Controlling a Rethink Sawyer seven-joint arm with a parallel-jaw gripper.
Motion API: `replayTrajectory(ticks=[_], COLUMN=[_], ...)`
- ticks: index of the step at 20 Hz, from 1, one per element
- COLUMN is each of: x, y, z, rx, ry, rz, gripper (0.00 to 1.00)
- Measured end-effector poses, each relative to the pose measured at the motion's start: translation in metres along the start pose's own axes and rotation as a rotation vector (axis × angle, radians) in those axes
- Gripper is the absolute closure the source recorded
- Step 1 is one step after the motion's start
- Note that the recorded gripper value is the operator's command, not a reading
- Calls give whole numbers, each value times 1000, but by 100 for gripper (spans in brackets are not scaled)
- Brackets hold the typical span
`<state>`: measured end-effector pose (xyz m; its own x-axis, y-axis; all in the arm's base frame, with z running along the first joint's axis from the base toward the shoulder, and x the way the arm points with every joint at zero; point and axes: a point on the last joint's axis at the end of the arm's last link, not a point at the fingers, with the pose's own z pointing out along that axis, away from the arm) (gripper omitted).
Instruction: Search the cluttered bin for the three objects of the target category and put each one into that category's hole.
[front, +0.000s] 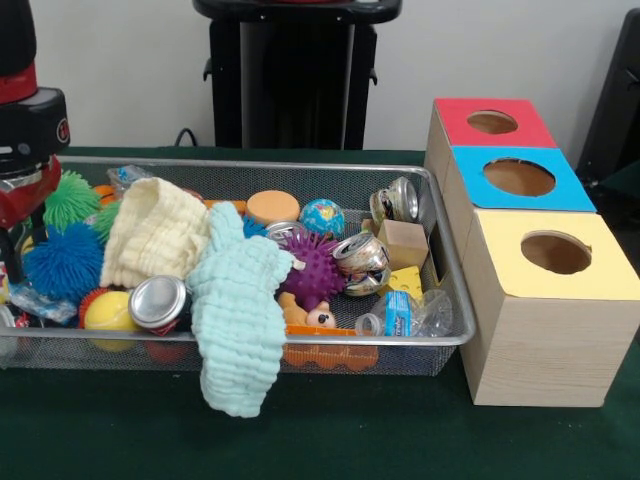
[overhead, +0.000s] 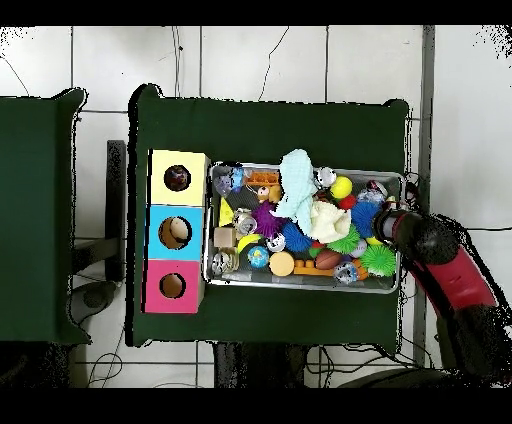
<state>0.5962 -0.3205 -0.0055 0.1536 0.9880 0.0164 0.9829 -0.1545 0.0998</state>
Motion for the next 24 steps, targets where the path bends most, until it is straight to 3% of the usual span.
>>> replayTrajectory(ticks=[14, 24], x=[3, 38], y=[1, 13], z=[1, -6], rx=[-8, -7], ry=[-8, -51], rz=[-22, -97], gripper=[0, 0])
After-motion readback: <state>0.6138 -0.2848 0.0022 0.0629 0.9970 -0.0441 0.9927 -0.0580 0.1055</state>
